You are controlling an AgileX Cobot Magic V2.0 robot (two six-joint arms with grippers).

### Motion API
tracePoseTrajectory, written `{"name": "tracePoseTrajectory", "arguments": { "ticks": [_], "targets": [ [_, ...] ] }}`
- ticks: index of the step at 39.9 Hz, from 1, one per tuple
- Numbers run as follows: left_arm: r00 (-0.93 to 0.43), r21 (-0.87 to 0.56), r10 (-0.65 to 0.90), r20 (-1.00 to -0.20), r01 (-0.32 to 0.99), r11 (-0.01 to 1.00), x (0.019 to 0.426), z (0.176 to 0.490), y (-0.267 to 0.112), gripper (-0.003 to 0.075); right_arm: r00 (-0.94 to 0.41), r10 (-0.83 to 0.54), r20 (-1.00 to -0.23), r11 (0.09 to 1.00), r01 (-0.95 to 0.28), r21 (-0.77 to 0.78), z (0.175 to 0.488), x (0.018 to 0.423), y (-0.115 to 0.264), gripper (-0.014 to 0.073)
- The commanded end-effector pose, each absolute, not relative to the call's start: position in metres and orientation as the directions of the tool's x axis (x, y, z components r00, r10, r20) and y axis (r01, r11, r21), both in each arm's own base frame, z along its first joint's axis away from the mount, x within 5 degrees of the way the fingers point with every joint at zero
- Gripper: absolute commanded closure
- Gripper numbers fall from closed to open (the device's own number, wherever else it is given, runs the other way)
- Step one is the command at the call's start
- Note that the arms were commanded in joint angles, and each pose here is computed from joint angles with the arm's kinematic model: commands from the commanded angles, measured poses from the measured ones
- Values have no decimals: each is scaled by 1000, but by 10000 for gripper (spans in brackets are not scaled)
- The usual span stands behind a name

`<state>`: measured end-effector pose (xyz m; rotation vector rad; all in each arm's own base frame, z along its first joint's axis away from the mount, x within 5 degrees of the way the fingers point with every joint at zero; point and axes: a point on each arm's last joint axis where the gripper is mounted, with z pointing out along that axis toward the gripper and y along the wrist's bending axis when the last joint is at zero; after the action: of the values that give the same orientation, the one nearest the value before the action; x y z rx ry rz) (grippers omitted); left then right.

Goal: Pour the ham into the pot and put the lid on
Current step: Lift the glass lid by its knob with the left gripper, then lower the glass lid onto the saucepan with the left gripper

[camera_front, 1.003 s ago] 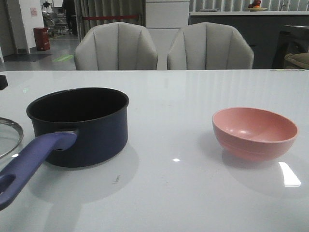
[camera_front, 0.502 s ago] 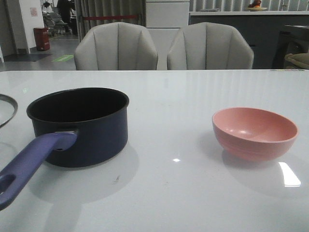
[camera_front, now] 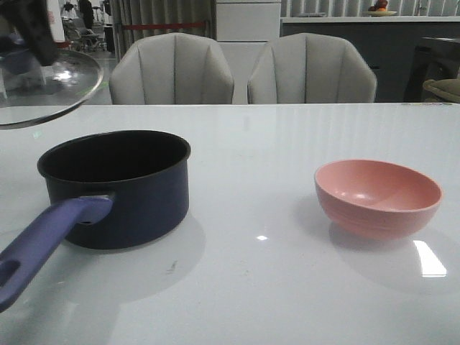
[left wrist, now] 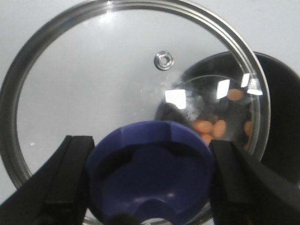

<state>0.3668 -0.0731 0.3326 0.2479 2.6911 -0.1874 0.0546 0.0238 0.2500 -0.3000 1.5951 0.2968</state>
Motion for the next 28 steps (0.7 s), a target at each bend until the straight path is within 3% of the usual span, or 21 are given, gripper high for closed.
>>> {"name": "tracePoseTrajectory", "arguments": {
  "ticks": [1,15,28],
  "targets": [
    [-826,-96,174,-536,265,959,356,364,-91,568,37,24,-999,937,-350,9,264,55,22,435],
    [-844,-102,295,-449,376,921,360,335,-142,565,37,24,-999,937,-350,9,264,55,22,435],
    [-872,-115,320,-371,385,916,374,315,-153,565,37,24,-999,937,-350,9,264,55,22,435]
  ]
}}
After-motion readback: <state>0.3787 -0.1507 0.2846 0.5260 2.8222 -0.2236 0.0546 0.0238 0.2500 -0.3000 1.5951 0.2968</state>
